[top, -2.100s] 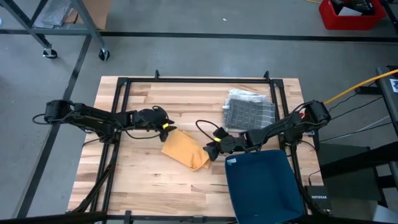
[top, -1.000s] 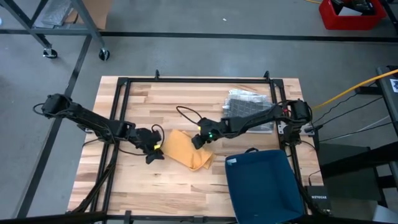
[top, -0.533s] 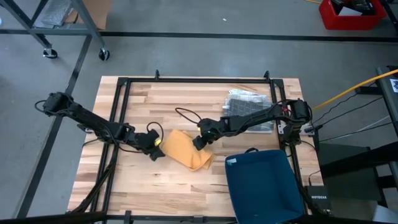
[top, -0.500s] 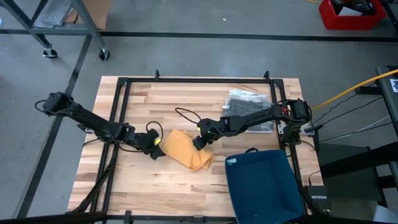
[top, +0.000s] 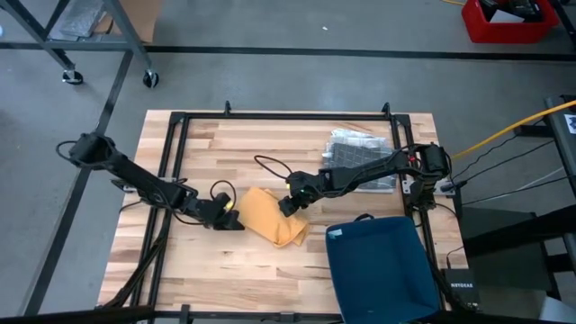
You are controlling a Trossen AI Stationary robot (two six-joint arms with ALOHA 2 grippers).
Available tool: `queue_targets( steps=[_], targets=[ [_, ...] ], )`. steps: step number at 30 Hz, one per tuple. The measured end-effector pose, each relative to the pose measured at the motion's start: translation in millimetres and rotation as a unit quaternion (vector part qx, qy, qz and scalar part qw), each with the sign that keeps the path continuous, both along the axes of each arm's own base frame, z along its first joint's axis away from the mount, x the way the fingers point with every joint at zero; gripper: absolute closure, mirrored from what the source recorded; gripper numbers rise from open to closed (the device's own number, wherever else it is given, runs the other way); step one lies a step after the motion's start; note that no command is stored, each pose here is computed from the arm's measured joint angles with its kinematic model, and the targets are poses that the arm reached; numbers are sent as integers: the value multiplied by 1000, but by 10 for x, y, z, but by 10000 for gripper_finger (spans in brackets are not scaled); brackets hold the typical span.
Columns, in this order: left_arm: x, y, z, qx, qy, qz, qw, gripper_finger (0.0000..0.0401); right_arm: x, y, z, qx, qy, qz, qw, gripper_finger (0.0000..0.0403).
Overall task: Fold towel
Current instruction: Stack the yellow towel on top of the gray towel
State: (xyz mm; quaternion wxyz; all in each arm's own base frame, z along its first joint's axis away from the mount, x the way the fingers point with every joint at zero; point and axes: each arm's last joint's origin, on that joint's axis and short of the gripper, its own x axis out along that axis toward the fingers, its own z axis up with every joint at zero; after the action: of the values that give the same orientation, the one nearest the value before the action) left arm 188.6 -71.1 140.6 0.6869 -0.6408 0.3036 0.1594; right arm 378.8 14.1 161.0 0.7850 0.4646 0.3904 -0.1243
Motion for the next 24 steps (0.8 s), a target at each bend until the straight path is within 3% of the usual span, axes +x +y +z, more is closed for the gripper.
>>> queue_targets(
  steps=[7, 15, 24],
  targets=[
    [153, -46, -197, -26, 2, 25, 999, 242, 0, 0, -2, -18, -4, 19, 1000, 237],
    [315, 78, -316, -13, -23, 50, 998, 242, 20, -59, -108, -17, 10, 10, 1000, 237],
    [401, 305, -313, 34, -49, 82, 995, 242, 91, -12, -285, 39, 25, 36, 998, 237]
  ],
)
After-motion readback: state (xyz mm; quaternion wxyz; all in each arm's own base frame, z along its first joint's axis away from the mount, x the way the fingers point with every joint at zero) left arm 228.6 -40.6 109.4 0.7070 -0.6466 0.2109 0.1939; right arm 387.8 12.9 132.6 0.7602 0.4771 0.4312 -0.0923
